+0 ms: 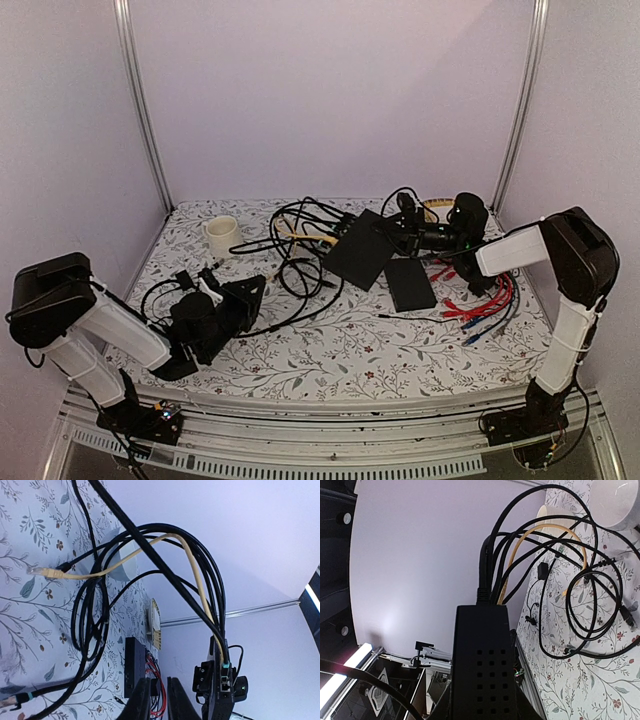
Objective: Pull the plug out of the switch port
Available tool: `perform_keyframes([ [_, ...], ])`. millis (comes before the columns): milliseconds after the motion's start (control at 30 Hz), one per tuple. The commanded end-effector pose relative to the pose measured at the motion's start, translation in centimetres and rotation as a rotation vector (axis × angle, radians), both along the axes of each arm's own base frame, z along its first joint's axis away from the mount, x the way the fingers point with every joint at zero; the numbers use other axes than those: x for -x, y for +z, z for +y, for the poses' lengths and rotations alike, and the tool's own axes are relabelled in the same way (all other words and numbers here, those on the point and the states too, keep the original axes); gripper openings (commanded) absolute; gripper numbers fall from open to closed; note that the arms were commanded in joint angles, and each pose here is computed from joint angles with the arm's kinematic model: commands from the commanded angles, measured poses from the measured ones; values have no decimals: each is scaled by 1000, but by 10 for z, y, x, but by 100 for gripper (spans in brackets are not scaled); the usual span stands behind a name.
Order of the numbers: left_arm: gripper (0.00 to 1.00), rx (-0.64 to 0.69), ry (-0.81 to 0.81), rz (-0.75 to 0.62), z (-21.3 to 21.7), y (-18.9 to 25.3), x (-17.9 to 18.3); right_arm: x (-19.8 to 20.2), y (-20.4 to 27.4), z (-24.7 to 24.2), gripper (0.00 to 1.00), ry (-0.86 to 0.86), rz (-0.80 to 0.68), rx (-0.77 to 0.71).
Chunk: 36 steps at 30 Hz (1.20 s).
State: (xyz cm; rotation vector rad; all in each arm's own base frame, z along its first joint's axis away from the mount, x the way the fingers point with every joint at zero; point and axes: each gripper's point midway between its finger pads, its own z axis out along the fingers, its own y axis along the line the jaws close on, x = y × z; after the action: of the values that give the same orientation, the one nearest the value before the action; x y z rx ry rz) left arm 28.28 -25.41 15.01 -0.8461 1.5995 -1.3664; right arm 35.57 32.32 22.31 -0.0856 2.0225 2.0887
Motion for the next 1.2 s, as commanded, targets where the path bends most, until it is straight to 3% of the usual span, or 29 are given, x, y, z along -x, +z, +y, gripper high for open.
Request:
perform_keyframes([
  [0, 15, -6, 60, -9, 9, 5, -4, 7, 63, -4, 1, -24, -199, -101],
  [267, 21, -4, -11, -91, -5, 22, -1, 11, 61, -6, 1, -22, -199, -98],
  [600, 40, 23, -222, -279, -43, 52, 18, 21, 57, -7, 1, 14, -205, -91],
  [833, 42, 11, -370, -372, -73, 61, 35, 34, 54, -4, 2, 42, -202, -98],
  [1167, 44, -113, -417, -435, -93, 71, 43, 48, 48, 0, 2, 55, -195, -91],
])
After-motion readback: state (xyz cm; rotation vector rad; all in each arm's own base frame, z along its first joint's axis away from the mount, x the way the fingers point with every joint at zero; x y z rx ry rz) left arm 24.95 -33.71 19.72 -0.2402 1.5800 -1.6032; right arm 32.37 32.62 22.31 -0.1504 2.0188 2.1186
